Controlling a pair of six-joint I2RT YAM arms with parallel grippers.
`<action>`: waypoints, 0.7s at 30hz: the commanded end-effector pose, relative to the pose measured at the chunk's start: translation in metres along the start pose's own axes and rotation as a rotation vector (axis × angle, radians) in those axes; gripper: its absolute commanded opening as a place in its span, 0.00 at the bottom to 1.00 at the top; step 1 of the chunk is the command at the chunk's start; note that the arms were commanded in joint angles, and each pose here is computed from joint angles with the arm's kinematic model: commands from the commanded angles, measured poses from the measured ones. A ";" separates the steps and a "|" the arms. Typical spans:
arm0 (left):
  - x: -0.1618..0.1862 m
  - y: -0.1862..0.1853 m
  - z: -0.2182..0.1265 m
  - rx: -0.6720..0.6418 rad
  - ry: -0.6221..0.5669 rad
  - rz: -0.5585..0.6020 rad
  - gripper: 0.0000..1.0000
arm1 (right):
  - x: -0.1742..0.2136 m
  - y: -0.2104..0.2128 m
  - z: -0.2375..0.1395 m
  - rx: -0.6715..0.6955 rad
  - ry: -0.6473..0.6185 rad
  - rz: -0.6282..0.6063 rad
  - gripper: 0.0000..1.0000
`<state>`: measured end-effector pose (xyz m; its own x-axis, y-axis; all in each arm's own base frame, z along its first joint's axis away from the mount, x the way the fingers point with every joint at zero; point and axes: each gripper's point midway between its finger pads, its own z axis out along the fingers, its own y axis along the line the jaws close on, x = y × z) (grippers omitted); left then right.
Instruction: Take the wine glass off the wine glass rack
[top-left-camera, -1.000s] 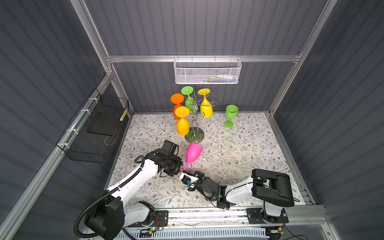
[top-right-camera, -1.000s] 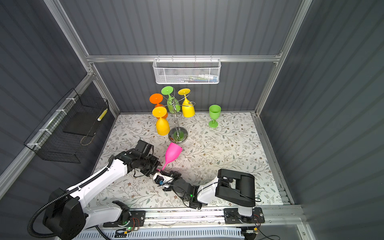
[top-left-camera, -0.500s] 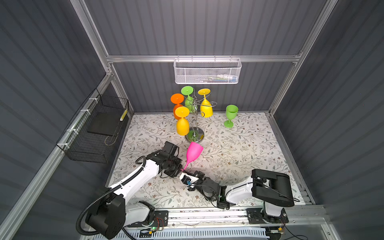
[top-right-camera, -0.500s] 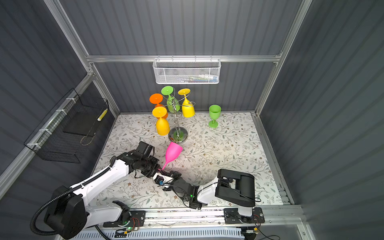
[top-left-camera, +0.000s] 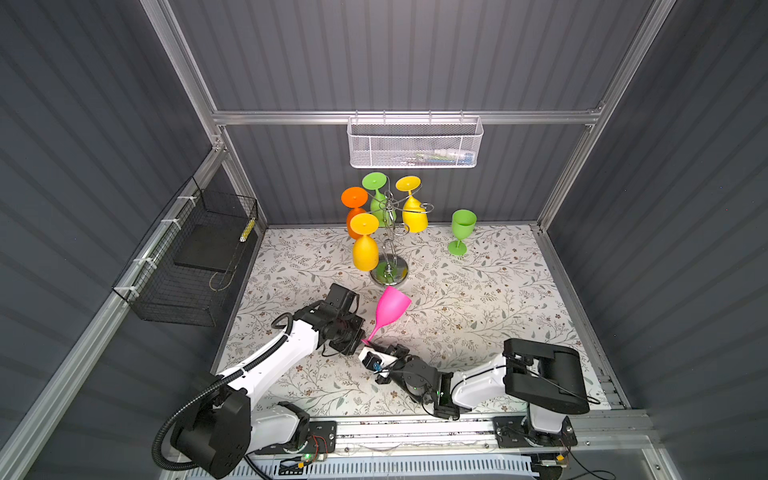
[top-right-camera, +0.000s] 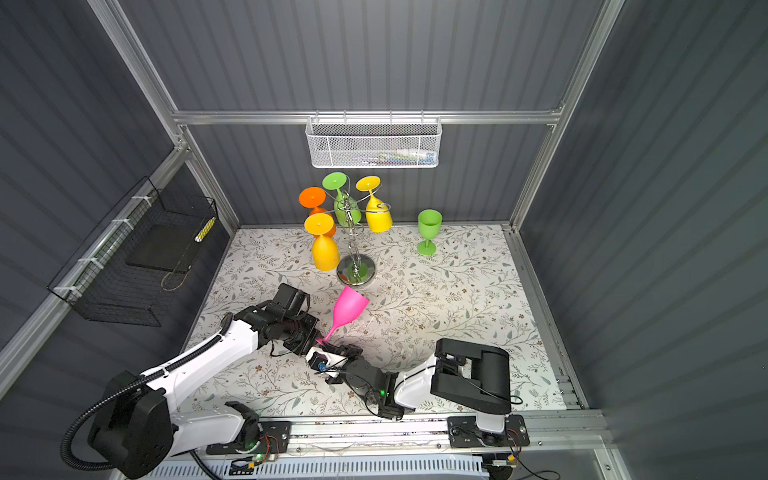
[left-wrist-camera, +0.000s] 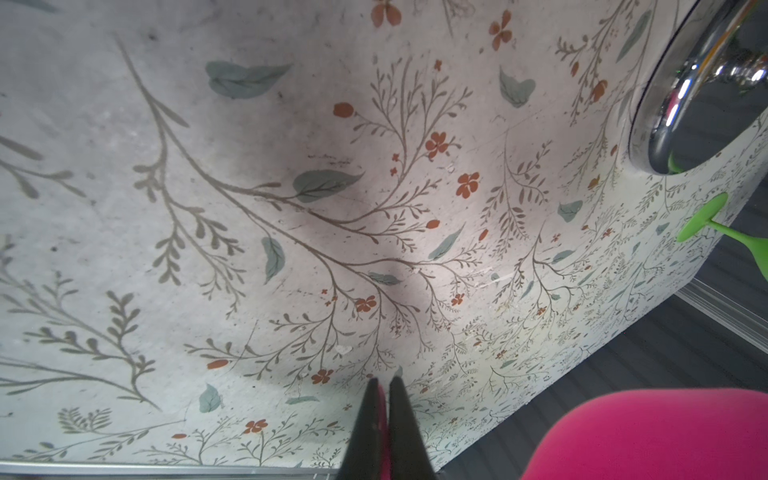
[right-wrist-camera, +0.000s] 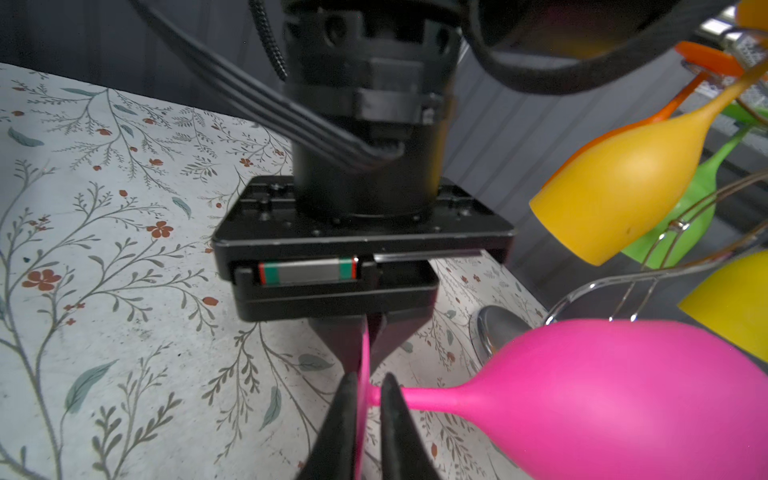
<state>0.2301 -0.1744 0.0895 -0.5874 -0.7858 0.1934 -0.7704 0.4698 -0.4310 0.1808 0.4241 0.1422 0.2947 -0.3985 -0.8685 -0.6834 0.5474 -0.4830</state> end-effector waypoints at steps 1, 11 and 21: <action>-0.008 0.012 0.000 -0.029 -0.048 0.023 0.02 | -0.001 -0.019 -0.006 0.038 0.018 0.055 0.25; -0.019 0.015 0.008 -0.008 -0.079 0.048 0.01 | 0.003 -0.036 -0.027 0.003 0.080 0.122 0.56; -0.031 0.009 -0.001 0.066 -0.140 0.159 0.01 | -0.013 -0.118 -0.054 -0.084 0.158 0.502 0.61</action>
<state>0.2368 -0.1514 0.0777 -0.6258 -0.7778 0.0589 -0.7040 0.5307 -0.4719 0.2262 0.3322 0.2175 -0.0114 -0.2361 -0.9717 -0.7216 0.6746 -0.1555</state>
